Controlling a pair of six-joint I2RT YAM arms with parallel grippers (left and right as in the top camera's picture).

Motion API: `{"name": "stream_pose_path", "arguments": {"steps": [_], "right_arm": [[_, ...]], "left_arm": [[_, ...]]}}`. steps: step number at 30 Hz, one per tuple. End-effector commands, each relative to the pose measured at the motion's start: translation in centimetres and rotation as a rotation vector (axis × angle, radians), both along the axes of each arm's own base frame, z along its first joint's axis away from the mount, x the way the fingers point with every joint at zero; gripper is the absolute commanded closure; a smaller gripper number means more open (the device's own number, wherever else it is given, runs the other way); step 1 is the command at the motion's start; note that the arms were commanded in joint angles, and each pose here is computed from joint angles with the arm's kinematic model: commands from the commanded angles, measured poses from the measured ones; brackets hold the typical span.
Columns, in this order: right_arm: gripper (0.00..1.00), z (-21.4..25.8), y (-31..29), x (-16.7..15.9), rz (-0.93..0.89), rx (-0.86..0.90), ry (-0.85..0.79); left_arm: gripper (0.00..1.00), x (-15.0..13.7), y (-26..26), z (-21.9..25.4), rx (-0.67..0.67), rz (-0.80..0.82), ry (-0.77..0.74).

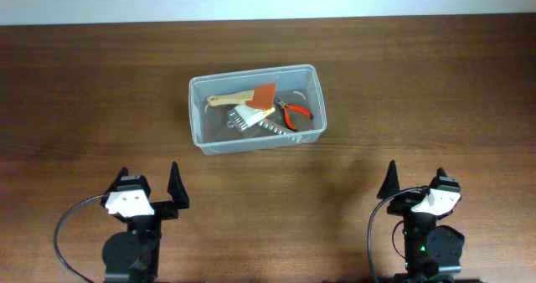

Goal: Pack container

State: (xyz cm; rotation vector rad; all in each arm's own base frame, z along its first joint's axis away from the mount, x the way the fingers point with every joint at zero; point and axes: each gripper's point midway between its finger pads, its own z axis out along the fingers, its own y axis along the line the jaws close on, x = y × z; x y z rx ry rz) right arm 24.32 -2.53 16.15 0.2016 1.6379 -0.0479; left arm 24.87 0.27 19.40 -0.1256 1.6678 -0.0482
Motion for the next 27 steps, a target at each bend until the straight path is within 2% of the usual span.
{"name": "stream_pose_path", "arguments": {"steps": [1,18,27], "right_arm": [[0.01,-0.2,-0.1,0.0,-0.002,-0.003,-0.002],[0.01,-0.2,-0.1,0.0,-0.002,-0.003,-0.002],[0.01,-0.2,-0.1,0.0,-0.002,-0.003,-0.002]], "left_arm": [[0.01,-0.1,-0.3,-0.3,-0.004,-0.017,-0.010],[0.01,-0.3,-0.2,-3.9,0.004,-0.014,-0.010],[0.01,-0.3,-0.3,-3.7,0.205,-0.034,-0.010]]}}
